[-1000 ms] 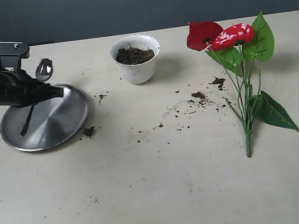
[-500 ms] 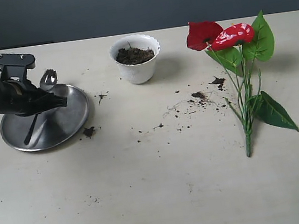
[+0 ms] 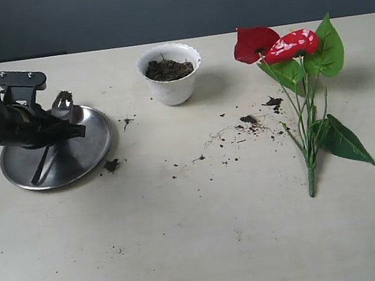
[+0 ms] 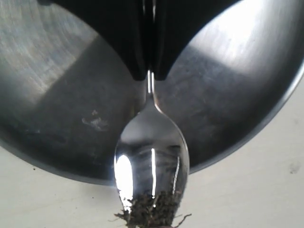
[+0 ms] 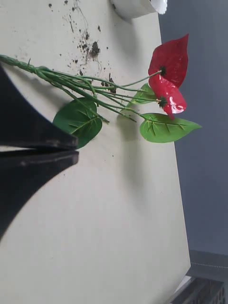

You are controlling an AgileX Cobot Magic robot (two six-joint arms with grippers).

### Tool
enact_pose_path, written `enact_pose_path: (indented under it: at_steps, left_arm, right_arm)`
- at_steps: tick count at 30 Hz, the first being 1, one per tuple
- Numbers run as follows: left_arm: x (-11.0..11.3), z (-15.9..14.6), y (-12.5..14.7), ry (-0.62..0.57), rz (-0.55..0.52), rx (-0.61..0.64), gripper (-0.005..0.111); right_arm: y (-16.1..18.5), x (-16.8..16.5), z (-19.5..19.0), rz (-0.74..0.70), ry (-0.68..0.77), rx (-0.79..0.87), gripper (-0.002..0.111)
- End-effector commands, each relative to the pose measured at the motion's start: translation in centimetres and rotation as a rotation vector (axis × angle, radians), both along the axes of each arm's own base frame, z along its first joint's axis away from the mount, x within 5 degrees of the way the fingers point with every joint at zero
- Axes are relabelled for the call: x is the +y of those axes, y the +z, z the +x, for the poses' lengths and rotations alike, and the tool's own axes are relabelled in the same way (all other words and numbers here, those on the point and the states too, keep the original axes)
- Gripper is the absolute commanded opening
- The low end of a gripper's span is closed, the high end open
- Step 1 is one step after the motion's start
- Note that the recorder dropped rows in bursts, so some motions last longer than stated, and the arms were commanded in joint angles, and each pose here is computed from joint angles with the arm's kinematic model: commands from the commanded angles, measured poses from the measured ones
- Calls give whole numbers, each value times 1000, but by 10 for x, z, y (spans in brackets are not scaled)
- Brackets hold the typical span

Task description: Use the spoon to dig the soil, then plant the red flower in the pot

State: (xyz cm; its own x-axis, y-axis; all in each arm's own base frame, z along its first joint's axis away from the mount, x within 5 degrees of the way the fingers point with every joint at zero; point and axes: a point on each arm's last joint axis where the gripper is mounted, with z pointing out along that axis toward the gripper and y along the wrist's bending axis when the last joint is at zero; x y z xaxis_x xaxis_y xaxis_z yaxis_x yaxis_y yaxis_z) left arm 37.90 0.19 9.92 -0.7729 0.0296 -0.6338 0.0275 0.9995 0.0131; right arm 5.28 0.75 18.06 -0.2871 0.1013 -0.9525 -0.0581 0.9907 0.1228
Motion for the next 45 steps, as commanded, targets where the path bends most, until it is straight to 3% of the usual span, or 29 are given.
enact_pose_path:
  at_steps: [1, 5, 11, 22, 30, 35, 39, 45]
  left_arm:
    - [0, 1, 1, -3, -3, -22, 1]
    - [0, 0, -5, -2, -2, 2, 6]
    - [0, -2, -10, 1, 3, 41, 28]
    - [1, -3, 30, 3, 9, -39, 39]
    - [4, -19, 81, 26, 33, -37, 35]
    - [6, -44, 125, 54, 51, -20, 0]
    - [7, -70, 163, 86, 40, -29, 1]
    - [6, -122, 228, 114, -6, -170, 1]
  right_arm:
    - [0, 0, 0, -3, 2, -11, 0]
    - [0, 0, 0, -3, 2, -11, 0]
    - [0, 0, 0, -3, 2, -13, 0]
    - [0, 0, 0, -3, 2, -13, 0]
    - [0, 0, 0, -3, 2, -13, 0]
    - [0, 0, 0, -3, 2, -13, 0]
    - [0, 0, 0, -3, 2, -13, 0]
    - [0, 0, 0, -3, 2, -13, 0]
